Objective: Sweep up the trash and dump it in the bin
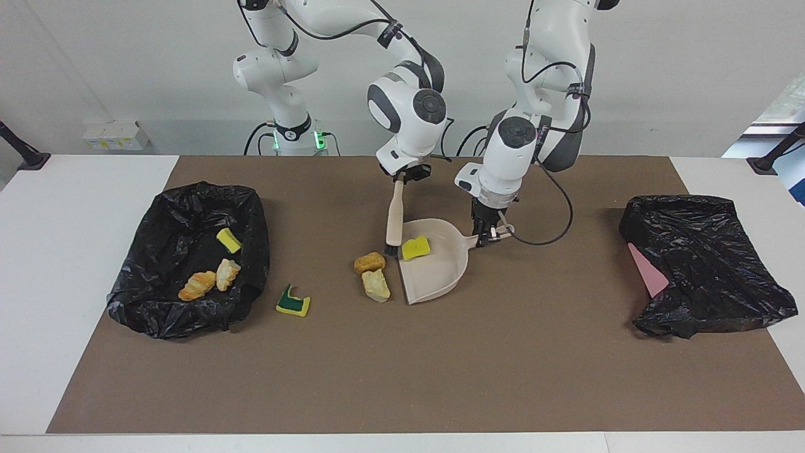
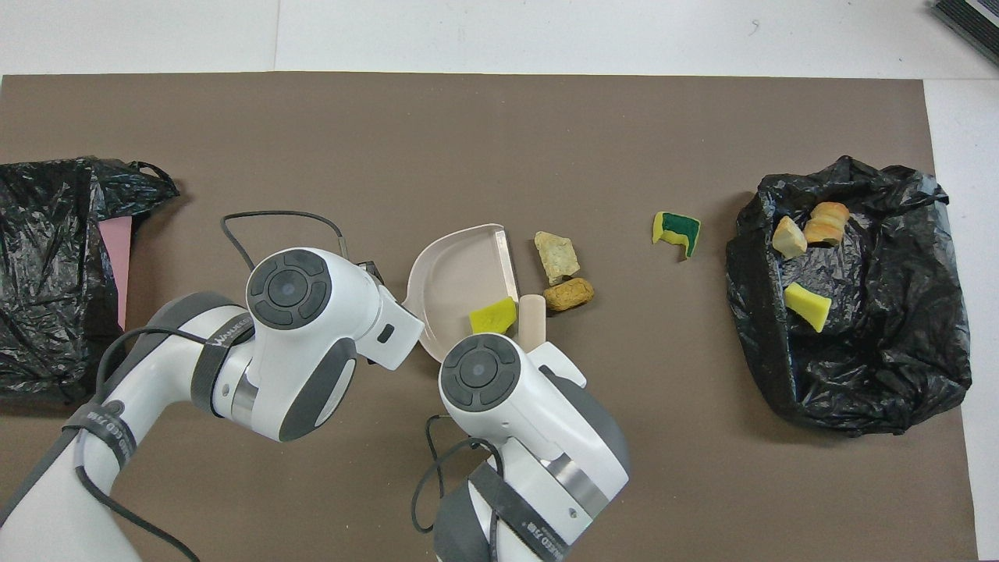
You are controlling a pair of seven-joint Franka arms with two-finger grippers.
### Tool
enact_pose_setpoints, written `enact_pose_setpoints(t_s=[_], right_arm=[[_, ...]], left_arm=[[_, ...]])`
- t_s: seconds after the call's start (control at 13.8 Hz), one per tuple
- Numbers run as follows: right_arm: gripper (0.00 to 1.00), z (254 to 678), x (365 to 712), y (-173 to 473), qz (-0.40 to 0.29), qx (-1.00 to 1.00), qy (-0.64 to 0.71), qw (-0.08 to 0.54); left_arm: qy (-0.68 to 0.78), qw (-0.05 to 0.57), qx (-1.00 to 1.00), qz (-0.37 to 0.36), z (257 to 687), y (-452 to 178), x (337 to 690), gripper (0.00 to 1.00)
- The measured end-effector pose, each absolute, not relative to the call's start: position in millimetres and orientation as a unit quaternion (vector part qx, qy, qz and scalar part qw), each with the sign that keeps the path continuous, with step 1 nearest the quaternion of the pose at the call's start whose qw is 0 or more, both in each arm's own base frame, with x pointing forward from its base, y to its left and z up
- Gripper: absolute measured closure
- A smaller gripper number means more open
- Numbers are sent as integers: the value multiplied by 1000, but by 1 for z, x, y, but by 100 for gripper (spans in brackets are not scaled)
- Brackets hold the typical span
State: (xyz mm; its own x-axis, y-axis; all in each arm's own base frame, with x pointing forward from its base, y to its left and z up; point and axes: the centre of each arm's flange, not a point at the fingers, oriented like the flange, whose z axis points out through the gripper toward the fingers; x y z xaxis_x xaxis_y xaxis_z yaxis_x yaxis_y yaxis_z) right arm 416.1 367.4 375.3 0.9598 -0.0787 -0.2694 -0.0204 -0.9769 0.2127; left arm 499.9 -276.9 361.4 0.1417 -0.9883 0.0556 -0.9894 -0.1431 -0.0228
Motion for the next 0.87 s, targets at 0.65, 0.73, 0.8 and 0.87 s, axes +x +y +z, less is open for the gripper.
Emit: enact_pose_setpoints(t_s=[0.65, 0.73, 0.8, 0.87], right_arm=[[74, 380, 561, 217, -111, 969, -11, 221], [74, 378, 571, 199, -108, 966, -15, 235], [74, 377, 576, 185, -106, 964, -19, 244], [74, 377, 581, 173, -104, 962, -24, 252]], left_arm=[[-573, 15, 820, 6, 363, -282, 495, 69], [-571, 16, 821, 1, 366, -286, 493, 69], [-571, 17, 821, -3, 369, -289, 493, 69], [-572, 17, 820, -5, 369, -291, 492, 69]])
